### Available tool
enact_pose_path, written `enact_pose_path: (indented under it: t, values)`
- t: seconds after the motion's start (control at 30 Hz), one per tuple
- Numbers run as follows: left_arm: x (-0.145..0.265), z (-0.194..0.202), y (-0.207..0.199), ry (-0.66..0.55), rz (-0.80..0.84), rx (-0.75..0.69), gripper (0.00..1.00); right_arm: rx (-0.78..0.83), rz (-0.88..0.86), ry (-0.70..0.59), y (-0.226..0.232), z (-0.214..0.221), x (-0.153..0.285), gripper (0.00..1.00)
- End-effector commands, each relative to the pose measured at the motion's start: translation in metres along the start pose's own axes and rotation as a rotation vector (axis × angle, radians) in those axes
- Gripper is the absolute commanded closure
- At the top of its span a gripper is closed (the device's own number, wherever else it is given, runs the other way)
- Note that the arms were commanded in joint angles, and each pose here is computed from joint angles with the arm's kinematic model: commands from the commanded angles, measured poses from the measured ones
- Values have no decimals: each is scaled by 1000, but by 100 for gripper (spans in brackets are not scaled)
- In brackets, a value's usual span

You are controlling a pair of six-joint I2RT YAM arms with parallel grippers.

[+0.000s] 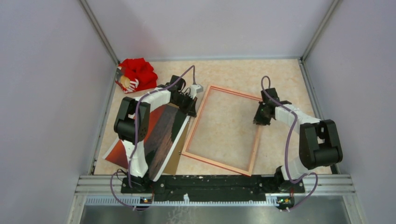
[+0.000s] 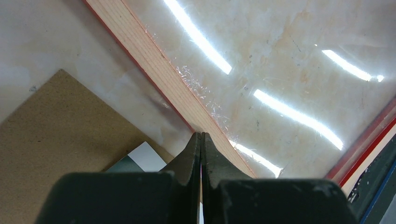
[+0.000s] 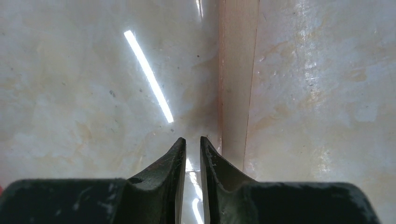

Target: Put the photo into the frame

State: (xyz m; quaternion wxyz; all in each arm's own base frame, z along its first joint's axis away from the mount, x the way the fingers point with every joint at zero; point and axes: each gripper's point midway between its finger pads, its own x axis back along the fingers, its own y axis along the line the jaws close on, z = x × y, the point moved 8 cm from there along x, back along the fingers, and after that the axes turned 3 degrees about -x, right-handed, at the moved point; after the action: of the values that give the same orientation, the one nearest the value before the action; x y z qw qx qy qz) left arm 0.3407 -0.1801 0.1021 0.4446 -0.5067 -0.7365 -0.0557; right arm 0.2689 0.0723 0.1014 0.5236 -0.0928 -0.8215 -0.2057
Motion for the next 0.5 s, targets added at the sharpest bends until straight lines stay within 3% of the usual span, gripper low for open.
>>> enact_pose_path:
  t: [0.0, 0.27, 0.47]
  values:
    - [1, -10, -5, -17, 35, -24, 98, 10, -41, -79, 17, -22, 25, 79]
    - [22, -24, -4, -37, 7, -70, 97, -72, -129, -156, 6, -37, 74, 31]
    - [29, -12, -6, 30, -10, -129, 95, -132, -123, -112, -14, -23, 60, 21]
